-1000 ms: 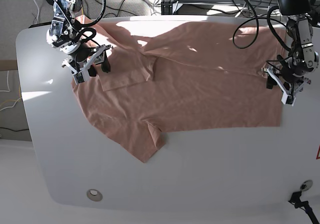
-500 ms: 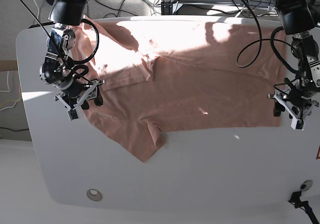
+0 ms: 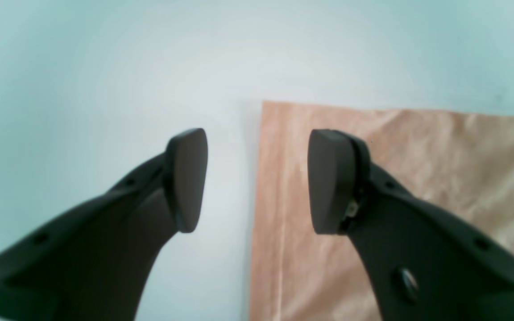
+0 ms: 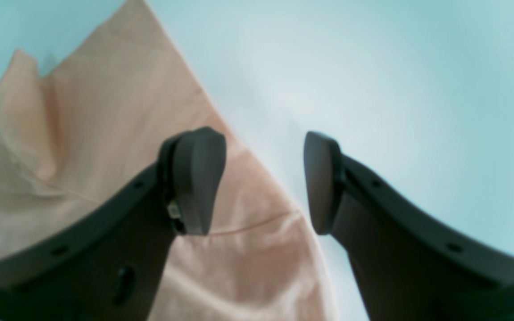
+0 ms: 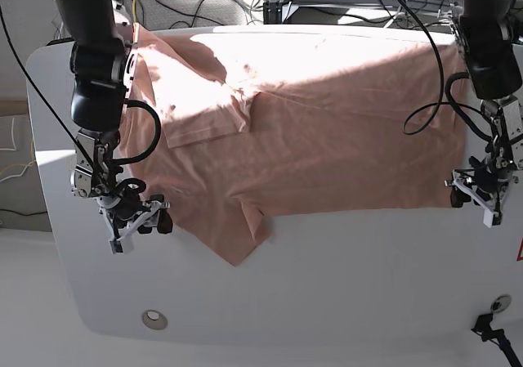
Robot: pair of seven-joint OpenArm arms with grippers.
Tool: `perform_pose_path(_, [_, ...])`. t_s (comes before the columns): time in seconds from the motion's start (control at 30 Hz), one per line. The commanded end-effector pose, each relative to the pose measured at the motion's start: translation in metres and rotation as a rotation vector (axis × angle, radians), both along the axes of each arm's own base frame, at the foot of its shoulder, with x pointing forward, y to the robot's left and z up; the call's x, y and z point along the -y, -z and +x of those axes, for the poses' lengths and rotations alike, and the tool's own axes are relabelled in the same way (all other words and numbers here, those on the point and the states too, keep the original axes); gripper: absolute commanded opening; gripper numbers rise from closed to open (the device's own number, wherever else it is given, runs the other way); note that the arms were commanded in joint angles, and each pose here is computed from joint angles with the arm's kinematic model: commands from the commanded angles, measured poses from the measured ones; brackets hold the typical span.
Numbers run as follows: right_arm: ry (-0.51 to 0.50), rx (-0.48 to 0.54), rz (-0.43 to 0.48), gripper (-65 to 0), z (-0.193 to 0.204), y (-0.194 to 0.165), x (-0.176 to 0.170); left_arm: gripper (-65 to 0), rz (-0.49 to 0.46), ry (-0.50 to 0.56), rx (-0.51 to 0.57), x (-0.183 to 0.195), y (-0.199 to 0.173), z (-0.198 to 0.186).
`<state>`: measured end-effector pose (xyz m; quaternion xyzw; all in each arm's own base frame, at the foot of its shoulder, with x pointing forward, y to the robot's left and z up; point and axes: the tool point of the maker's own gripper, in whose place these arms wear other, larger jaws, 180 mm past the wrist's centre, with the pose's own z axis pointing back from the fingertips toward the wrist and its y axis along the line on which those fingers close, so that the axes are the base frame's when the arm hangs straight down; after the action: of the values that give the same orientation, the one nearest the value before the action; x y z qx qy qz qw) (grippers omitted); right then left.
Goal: Fold the T-shirt properly
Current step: 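Draw the held edge further across the shirt toward the hem side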
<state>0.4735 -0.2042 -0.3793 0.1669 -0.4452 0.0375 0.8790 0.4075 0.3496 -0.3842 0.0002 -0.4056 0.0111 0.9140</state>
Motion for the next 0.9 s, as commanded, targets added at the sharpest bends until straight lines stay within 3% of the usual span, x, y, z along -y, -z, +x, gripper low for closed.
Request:
perform_pose_path(0.0, [0.033,0.052,0.049,-33.8,0.016,-0.014,0.005,-31.1,0.010,-0.004,0.078,-0.009,-0.020,0.016])
perform_pose_path(0.17, [0.069,0.010,-0.013,-33.8,0.016,0.010,0.010,-31.1,-0.027,-0.024,0.056,-0.009,-0.006,0.020])
perform_pose_path(0.27, [0.034,-0.004,-0.026,-33.8,0.014,0.020,-0.009,-31.1,-0.031,-0.029,0.073,-0.010,-0.008,0.023])
perform_pose_path(0.8, [-0.021,-0.037,0.035,-34.4,0.002,0.038,-0.055,-31.1,-0.034,-0.032,0.067,-0.009,-0.004,0.021])
perform_pose_path(0.87, [-0.026,-0.036,0.039,-38.1,0.002,0.038,-0.060,-31.1,-0.034,-0.033,0.058,-0.009,0.000,0.017])
